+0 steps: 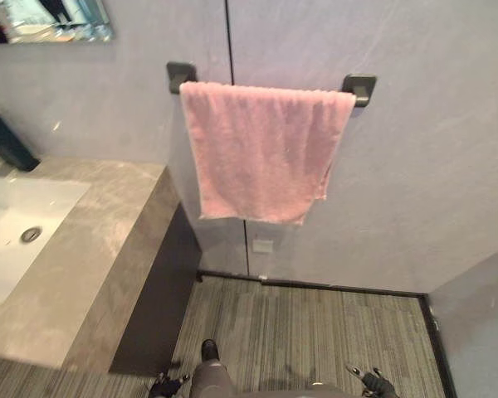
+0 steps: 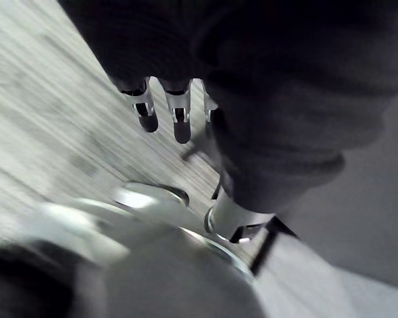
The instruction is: Organize washtable
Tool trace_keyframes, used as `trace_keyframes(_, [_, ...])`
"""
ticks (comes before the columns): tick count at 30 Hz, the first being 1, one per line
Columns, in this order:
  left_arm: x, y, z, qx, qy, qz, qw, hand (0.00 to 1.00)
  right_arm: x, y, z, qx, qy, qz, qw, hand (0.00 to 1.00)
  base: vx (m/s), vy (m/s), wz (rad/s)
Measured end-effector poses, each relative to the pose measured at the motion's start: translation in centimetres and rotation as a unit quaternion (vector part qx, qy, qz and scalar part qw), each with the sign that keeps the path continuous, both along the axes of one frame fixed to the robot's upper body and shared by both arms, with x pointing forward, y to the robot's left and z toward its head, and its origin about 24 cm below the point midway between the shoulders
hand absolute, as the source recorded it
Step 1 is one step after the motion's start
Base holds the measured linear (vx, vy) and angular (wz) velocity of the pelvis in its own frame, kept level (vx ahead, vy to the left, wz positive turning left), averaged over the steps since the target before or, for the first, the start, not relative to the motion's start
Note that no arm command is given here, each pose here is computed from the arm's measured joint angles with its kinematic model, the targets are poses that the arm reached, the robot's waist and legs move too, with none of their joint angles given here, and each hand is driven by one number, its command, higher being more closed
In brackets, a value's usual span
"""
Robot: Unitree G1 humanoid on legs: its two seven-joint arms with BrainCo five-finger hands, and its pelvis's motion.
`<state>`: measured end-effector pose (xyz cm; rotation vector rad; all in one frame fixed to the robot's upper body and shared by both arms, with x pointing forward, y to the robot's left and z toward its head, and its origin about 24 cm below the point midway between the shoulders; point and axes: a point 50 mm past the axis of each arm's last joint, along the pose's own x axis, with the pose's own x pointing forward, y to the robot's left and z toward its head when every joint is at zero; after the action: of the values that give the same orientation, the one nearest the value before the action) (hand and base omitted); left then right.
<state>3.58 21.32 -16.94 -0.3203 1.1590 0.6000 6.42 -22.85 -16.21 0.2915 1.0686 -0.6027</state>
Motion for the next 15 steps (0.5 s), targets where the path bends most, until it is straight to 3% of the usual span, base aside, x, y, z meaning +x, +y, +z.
trace_keyframes(2, [-2.4, -0.3, -0.2, -0.012, 0.030, 0.028, 0.999, 0.00, -1.6, -0.2, -0.2, -0.003, 0.020, 0.001, 1.000, 0.00, -0.17, 0.016, 0.97])
trace_keyframes(7, [-2.0, 1.5, 0.2, 0.016, 0.019, 0.053, 0.998, 0.00, -3.4, 0.2, -0.3, 0.011, 0.027, -0.023, 0.999, 0.00, -0.09, 0.091, 1.44])
trace_keyframes(11, [3.3, 4.3, 1.6, 0.066, -0.028, -0.055, 0.996, 0.00, -5.2, 2.2, -0.8, 0.039, 0.040, -0.071, 0.996, 0.00, -0.17, 0.125, 2.11])
trace_keyframes(15, [10.5, -0.8, 2.5, 0.041, -0.115, -0.214, 0.969, 0.00, -5.3, 0.3, -0.5, 0.014, 0.042, -0.073, 0.996, 0.00, -0.09, 0.273, 1.40])
